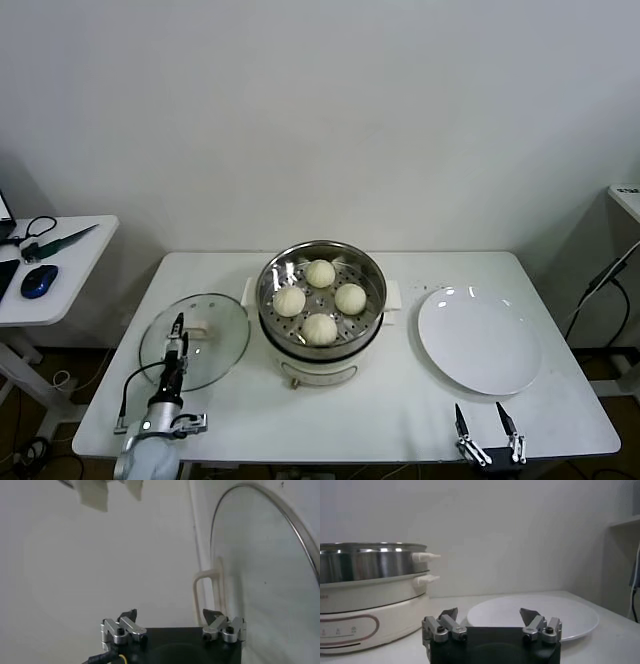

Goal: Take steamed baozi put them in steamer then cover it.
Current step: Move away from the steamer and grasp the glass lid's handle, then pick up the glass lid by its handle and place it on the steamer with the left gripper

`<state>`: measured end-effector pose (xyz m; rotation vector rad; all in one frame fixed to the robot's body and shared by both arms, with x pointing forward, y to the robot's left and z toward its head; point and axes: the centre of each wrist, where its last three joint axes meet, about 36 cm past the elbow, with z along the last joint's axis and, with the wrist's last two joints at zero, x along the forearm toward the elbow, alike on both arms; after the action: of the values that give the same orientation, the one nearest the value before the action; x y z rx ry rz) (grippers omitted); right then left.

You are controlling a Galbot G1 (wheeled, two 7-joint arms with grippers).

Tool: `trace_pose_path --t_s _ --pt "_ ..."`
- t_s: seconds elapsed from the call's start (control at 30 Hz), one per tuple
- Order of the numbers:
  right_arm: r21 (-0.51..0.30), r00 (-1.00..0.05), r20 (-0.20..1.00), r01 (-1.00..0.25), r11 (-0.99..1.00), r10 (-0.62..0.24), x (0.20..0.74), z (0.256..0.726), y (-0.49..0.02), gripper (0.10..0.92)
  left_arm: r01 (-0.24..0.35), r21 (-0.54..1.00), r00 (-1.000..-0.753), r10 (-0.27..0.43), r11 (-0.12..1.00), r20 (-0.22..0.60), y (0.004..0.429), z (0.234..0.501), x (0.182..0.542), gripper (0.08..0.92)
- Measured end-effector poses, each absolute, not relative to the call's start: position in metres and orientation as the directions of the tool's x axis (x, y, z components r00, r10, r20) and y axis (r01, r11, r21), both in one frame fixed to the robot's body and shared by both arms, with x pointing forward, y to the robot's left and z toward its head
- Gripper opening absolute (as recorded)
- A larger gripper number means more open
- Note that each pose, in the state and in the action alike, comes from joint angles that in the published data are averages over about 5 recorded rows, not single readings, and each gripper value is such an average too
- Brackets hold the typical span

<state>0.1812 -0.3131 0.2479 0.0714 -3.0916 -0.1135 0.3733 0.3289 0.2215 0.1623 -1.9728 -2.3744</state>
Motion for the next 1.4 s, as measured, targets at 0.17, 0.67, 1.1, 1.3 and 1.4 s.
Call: trace_pose_path --t_s 0.17,0.67,1.1,1.3,1.4 --pt "0.080 -0.998 0.044 -0.039 0.996 -0.042 0.177 0.251 -0.310 0.823 -0.025 0.980 -0.994 -0.099 -0.197 -0.045 0.335 0.219 0.390 0.823" --pt "0.080 -0.999 0.036 -0.034 0.996 -0.037 0.176 0.257 -0.308 0.823 0.005 0.978 -0.997 -0.076 -0.207 -0.011 0.355 0.206 0.405 0.455" --pt "0.081 -0.999 0.025 -0.029 0.996 -0.031 0.178 0.263 -0.307 0.823 0.017 0.989 -0.998 -0.057 -0.145 0.009 0.360 0.214 0.403 0.151" --pt "0.081 -0.999 0.021 -0.024 0.996 -0.025 0.179 0.267 -0.307 0.823 -0.003 0.995 -0.997 -0.079 -0.096 -0.010 0.368 0.239 0.403 0.149" --pt "0.079 -0.999 0.022 -0.024 0.997 -0.026 0.179 0.268 -0.306 0.823 -0.022 0.997 -0.996 -0.090 -0.076 -0.029 0.372 0.259 0.403 0.149"
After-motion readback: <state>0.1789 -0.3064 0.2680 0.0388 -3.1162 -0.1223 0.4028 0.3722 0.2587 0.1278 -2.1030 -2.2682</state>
